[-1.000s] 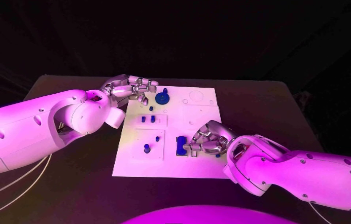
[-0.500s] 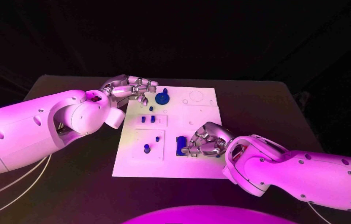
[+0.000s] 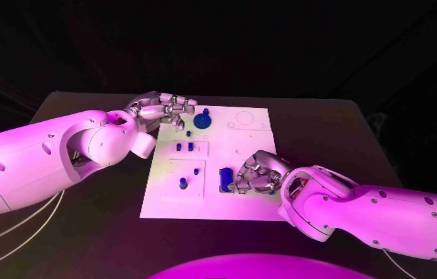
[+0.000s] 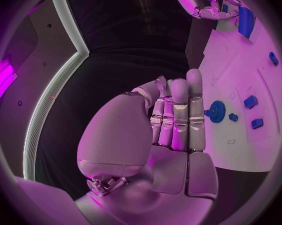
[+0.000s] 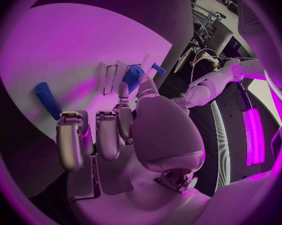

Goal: Assemble the parts on the task board

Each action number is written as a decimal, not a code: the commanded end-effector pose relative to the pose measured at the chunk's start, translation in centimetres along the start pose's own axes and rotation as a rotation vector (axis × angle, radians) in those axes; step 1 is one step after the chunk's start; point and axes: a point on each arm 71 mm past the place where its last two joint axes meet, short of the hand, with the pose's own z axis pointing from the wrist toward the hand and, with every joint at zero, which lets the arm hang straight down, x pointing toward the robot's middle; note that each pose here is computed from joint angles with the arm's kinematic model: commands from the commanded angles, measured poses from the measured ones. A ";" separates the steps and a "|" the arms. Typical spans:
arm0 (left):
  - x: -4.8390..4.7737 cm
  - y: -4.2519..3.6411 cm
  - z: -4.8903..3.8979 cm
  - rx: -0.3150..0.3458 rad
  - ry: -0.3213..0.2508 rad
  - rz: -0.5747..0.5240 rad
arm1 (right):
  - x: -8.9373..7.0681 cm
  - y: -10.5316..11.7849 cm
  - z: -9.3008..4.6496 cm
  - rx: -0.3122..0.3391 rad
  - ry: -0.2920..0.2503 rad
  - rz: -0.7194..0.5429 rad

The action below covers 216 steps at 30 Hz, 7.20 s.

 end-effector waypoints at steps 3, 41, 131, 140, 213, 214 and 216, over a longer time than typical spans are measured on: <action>0.17 -0.09 -0.03 0.006 0.018 0.000 | -0.3 -0.3 -0.2 0.003 -0.019 -0.027; 0.05 -0.12 -0.13 0.010 0.013 0.000 | -0.8 -1.0 -0.4 0.002 -0.004 -0.031; 0.21 0.04 -0.22 -0.002 0.033 -0.001 | 0.1 -5.2 -0.8 0.136 -0.027 -0.487; 0.21 0.04 -0.21 -0.002 0.034 0.001 | -0.2 -4.9 -1.5 0.153 -0.046 -0.381; 0.51 0.09 -0.11 -0.010 0.051 0.000 | 1.1 -1.6 0.0 0.163 0.040 0.012; 0.50 0.09 -0.11 -0.011 0.051 0.000 | 1.1 -1.5 0.0 0.162 0.041 0.012; 0.50 0.10 -0.12 -0.012 0.051 0.000 | 1.1 -1.5 0.0 0.157 0.043 0.012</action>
